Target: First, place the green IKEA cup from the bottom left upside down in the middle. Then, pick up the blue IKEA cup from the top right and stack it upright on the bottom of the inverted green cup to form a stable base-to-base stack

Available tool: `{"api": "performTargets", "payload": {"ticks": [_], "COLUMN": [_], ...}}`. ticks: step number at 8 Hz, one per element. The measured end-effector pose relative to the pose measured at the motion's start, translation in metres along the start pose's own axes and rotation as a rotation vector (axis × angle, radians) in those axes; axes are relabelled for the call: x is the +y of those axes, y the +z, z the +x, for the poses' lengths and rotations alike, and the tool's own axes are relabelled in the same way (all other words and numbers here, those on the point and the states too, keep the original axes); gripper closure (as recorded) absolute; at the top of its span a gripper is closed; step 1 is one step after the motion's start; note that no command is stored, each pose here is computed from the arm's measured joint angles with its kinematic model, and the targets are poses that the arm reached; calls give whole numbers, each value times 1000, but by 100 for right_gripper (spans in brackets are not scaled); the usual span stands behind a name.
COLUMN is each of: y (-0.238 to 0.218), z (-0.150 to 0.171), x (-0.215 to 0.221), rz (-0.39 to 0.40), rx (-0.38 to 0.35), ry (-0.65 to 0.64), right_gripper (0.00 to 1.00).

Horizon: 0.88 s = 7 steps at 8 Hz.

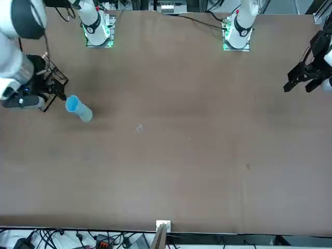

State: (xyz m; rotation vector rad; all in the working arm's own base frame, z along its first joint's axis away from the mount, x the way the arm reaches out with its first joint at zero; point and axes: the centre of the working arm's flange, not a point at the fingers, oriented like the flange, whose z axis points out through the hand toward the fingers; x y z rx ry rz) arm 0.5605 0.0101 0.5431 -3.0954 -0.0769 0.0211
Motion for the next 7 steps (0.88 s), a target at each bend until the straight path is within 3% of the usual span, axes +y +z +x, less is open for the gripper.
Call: {"api": "performTargets", "payload": {"ticks": [4,7], "y": [-83,-105], "z": [-11,-14], "x": [-1,0], "rz": [18,-19], "rx": [40,62], "ry": [3,-2], "right_gripper": [0,0]}}
